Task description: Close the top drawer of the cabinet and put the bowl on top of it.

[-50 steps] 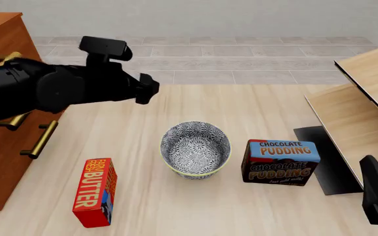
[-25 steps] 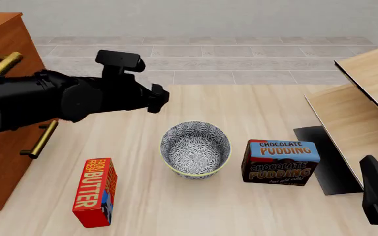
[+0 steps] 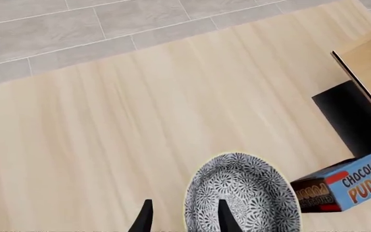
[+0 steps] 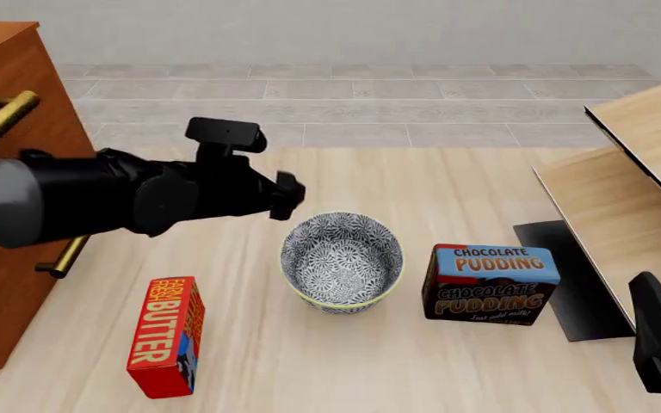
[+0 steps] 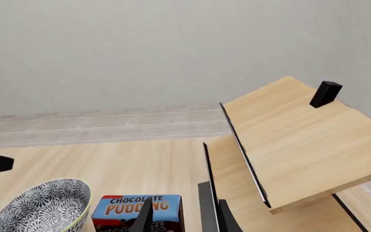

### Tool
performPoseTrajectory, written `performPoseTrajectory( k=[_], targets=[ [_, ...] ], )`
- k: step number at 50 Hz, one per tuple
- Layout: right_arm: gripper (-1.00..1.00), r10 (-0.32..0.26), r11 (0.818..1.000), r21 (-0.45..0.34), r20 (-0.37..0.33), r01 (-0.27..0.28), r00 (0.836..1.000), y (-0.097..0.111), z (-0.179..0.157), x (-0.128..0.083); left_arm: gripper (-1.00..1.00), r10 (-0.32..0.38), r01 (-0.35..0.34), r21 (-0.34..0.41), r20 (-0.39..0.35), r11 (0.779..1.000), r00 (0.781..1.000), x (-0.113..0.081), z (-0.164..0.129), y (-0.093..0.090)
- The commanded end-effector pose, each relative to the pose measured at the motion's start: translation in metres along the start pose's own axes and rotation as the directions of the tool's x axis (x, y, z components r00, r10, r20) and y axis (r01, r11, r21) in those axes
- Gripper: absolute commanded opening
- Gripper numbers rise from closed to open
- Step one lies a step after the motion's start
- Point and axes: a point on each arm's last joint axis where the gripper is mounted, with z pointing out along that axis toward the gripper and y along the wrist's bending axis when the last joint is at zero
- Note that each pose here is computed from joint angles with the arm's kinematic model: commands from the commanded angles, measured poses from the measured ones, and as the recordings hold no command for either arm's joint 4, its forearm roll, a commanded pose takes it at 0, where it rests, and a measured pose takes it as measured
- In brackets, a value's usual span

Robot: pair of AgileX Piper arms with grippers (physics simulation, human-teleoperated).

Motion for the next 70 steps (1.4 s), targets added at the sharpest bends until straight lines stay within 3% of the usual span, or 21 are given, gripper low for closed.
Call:
performPoseTrajectory(
  k=[1,70],
  targets=[
    [1.0,-0.001,1.0,-0.002,0.0,0.001,1.0,0.0,0.0,0.0,1.0,-0.012,0.012,0.004,-0.018,1.0,1.0,0.009,0.006,-0.002],
    [1.0,0.008,1.0,0.006,0.004,-0.008,1.0,0.0,0.0,0.0,1.0,-0.066,0.066,-0.005,-0.117,0.998,0.991,0.061,0.051,0.0]
  ],
)
